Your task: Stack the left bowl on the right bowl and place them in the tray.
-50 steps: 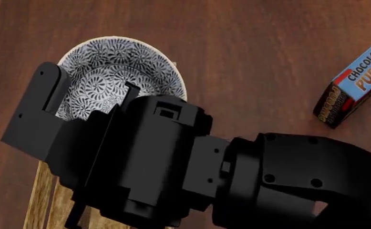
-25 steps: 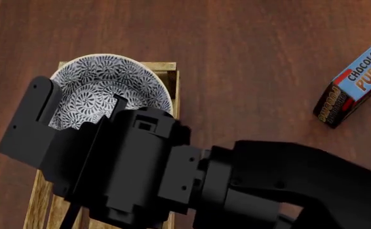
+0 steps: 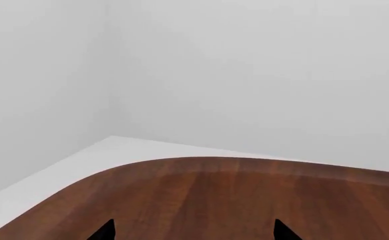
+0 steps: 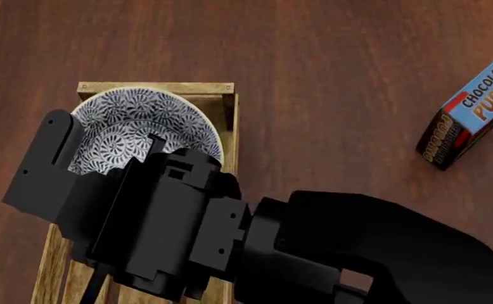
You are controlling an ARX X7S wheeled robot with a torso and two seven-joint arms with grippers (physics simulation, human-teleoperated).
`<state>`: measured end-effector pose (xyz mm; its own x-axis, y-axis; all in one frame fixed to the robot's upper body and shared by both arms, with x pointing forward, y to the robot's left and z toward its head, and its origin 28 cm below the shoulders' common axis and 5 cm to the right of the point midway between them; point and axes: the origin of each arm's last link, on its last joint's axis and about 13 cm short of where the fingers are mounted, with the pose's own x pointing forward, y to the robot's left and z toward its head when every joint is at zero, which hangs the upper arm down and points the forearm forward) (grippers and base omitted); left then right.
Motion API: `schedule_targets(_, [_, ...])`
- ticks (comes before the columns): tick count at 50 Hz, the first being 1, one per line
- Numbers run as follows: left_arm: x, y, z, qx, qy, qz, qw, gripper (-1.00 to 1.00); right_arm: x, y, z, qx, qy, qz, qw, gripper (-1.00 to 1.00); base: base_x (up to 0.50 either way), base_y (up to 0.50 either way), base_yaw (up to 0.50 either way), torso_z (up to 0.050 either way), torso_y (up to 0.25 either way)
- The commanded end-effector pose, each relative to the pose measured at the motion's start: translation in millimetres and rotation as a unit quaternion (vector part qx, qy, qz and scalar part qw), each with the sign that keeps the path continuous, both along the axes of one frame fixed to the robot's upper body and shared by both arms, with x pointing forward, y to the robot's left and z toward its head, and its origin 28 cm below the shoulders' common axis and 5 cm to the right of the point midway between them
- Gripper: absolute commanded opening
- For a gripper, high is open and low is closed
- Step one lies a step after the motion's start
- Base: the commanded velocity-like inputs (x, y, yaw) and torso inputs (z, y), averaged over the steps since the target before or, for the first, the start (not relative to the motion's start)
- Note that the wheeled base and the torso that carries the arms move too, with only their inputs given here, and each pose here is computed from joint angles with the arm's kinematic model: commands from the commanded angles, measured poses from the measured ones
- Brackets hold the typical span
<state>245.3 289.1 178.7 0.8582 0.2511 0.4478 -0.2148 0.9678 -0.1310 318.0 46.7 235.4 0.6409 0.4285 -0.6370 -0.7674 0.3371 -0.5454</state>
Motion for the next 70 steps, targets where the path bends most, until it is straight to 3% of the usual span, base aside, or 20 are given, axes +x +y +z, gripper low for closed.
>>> schedule_targets(1, [0.3, 0.5, -0.3, -0.001, 0.001, 0.001, 1.0, 1.0, 8.8, 0.6, -1.9, -0.005, -0.012, -0.001, 1.0, -1.0, 0.0, 0.0, 0.0, 0.0, 0.0])
schedule_targets(70, [0.0, 3.0, -0.3, -0.006, 0.0, 0.003, 1.0, 1.0, 9.4, -0.9, -38.4, -0.009, 0.045, 0.024, 0.999, -1.0, 0.0, 0.0, 0.0, 0.0, 0.001])
